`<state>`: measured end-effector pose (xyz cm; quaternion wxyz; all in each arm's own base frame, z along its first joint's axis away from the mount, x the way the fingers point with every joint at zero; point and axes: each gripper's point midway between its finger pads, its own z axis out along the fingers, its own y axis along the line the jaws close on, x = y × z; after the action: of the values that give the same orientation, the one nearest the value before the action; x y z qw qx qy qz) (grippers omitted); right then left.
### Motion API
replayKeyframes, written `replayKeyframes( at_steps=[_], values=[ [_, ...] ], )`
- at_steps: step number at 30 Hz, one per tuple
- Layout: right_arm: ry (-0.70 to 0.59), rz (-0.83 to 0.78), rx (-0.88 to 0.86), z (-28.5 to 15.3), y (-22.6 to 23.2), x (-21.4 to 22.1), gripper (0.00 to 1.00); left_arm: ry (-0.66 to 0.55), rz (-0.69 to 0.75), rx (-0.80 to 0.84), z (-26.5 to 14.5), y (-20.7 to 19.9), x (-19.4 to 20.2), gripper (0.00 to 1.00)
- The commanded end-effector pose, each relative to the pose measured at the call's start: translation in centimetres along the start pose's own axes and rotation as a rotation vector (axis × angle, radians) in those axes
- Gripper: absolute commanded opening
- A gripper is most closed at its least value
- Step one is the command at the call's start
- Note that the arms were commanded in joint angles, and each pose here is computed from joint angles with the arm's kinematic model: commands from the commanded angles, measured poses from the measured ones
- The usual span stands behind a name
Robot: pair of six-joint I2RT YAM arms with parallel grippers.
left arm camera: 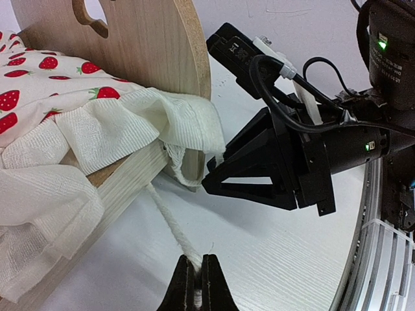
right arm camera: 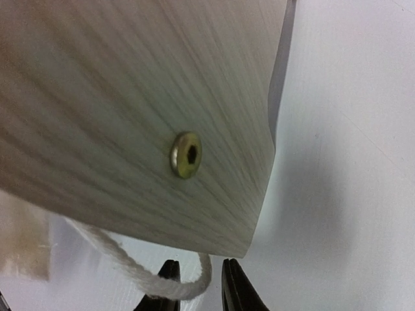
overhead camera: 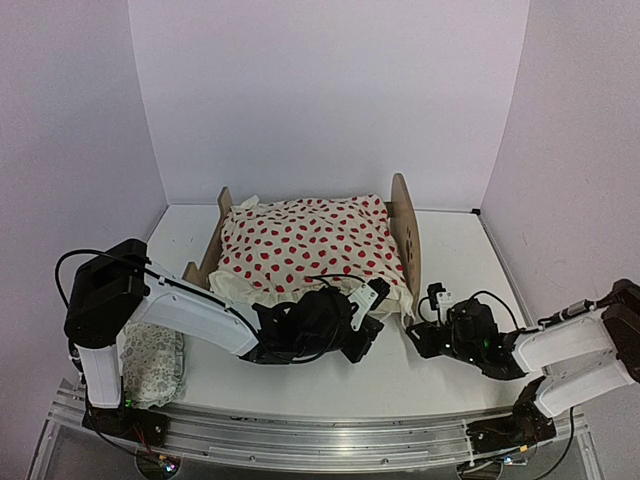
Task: Set up the pet bed
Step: Cross the right ropes of the mattress closest to the robot.
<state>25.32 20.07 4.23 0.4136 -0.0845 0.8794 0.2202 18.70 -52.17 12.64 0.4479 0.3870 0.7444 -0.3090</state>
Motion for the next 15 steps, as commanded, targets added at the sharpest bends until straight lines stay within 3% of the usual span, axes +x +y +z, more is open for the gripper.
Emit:
replayKeyframes(
  at_steps=[1, 6, 11, 15],
  values=[
    [-0.082, 0.003, -0.040, 0.4, 1.6, -2.8, 0.22, -0.064, -0.004, 0.021, -1.6, -0.4, -3.3, 0.00],
    [-0.088, 0.004, -0.041, 0.5, 1.7, -3.0, 0.19, -0.059, 0.001, 0.017, -1.6, -0.3, -3.3, 0.00],
    [-0.091, 0.033, -0.063, 0.3, 2.1, -3.2, 0.01, -0.061, 0.005, 0.017, -1.6, -0.4, -3.6, 0.00],
    [-0.041, 0.106, -0.090, -0.8, 2.9, -3.4, 0.00, -0.069, 0.018, 0.007, -1.6, -0.2, -4.0, 0.00]
  ],
)
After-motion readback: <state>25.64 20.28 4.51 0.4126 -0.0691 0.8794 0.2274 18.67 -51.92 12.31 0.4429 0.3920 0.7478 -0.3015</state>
